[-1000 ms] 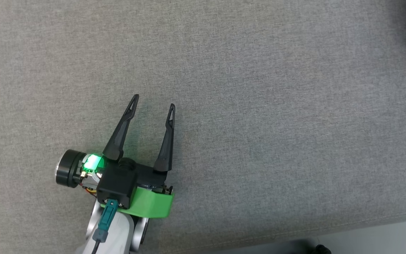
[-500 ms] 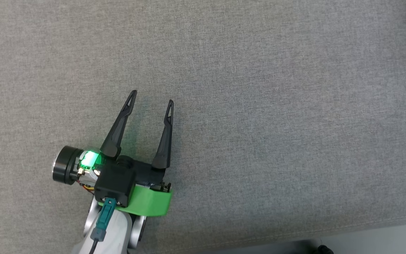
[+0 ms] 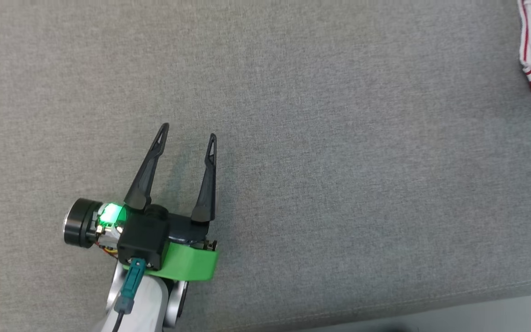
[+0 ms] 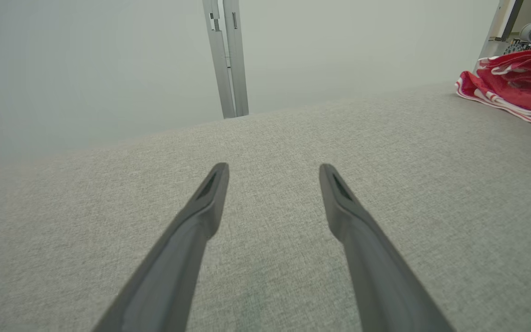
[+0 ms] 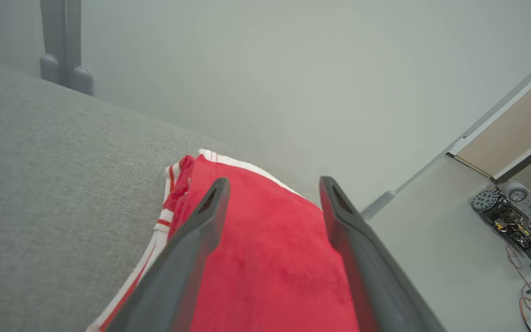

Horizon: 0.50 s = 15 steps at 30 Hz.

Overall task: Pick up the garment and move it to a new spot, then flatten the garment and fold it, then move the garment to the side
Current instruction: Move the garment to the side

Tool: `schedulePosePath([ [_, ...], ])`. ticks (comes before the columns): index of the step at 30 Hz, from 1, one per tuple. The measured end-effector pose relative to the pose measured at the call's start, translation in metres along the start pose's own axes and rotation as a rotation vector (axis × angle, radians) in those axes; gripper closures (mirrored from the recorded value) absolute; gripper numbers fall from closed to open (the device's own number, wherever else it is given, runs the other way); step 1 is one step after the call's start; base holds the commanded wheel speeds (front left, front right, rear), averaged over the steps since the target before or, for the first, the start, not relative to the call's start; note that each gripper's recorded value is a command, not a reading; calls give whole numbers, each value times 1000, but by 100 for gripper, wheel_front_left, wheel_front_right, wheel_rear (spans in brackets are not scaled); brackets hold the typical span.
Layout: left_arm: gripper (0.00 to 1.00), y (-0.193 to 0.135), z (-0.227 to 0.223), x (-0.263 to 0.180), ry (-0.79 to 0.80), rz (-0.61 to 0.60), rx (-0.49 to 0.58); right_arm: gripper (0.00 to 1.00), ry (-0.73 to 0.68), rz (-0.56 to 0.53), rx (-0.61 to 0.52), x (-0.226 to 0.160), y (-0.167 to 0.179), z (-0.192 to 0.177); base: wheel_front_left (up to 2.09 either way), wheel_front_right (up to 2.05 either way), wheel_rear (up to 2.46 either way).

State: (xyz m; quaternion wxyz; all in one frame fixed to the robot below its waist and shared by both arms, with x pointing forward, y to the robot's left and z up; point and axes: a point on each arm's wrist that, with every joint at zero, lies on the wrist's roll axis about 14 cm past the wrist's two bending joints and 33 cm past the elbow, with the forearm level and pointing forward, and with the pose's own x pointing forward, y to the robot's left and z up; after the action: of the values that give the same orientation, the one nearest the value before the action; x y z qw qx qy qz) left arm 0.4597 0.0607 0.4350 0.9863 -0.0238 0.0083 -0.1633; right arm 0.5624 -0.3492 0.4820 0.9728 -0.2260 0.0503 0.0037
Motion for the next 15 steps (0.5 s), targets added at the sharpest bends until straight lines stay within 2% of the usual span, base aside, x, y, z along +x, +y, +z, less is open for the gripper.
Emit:
schedulePosePath([
  [5,0,-1,15,-14,-16,16,-5,0,-6,55,100,-26,42,2,0,0,0],
  [15,0,2,47,-57,-56,96,-14,0,-99,126,350,-80,106,45,0,0,0],
])
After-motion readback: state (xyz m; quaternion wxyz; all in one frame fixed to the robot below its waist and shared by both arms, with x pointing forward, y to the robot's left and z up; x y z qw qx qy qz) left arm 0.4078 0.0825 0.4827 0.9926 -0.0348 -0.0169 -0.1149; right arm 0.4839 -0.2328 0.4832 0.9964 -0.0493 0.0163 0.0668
